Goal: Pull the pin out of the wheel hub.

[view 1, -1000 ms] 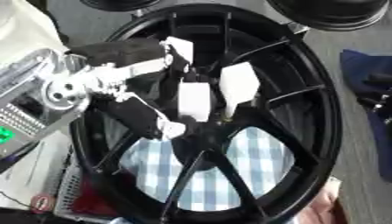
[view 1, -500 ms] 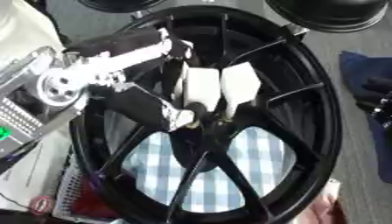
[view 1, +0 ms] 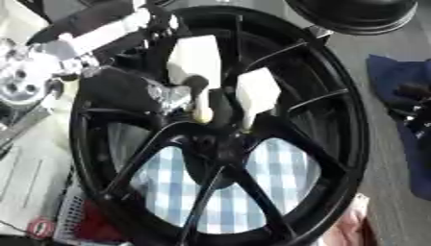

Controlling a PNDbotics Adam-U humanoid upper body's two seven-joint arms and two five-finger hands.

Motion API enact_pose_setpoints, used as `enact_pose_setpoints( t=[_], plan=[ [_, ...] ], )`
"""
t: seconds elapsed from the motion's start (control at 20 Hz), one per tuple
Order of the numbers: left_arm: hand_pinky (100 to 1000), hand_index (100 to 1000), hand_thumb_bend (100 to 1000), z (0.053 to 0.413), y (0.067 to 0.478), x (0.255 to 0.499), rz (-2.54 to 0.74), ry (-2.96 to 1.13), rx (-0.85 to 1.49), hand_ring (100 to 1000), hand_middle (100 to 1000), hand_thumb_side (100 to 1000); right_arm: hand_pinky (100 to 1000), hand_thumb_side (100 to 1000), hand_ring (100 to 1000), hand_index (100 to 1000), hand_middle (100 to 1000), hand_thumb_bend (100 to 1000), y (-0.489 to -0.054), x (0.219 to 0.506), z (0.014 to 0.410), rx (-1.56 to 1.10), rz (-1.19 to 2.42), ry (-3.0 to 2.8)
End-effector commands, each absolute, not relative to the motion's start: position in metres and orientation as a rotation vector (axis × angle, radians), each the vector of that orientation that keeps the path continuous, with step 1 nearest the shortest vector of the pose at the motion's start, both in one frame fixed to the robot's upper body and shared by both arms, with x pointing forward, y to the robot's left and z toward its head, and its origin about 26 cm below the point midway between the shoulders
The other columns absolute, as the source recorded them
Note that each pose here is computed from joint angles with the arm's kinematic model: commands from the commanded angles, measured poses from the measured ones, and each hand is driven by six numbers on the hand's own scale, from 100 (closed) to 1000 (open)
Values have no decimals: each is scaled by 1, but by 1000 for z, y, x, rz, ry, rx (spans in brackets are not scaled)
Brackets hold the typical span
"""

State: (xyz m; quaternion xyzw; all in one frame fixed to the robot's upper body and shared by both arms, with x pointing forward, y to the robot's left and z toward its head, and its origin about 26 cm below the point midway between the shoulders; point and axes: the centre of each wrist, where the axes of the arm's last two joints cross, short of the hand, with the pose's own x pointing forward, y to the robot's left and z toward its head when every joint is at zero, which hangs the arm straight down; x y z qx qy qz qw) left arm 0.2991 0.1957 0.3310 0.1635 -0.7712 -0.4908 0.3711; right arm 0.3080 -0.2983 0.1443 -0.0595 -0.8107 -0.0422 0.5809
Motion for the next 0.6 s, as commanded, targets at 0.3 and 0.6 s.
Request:
enact_pose_setpoints(
  t=[0.3,0.6],
  plan=[
    [393,417,100,364,277,286,-725,-2135,569,439,266,466,807,866,708,714,710,100,-308,302,155,-189,-107,-1933],
    [407,431,100,336,337,278,-277,-2056,772,452,276,469,807,858,709,715,711,100,-315,297,157,-232,-160,-1950]
  ],
)
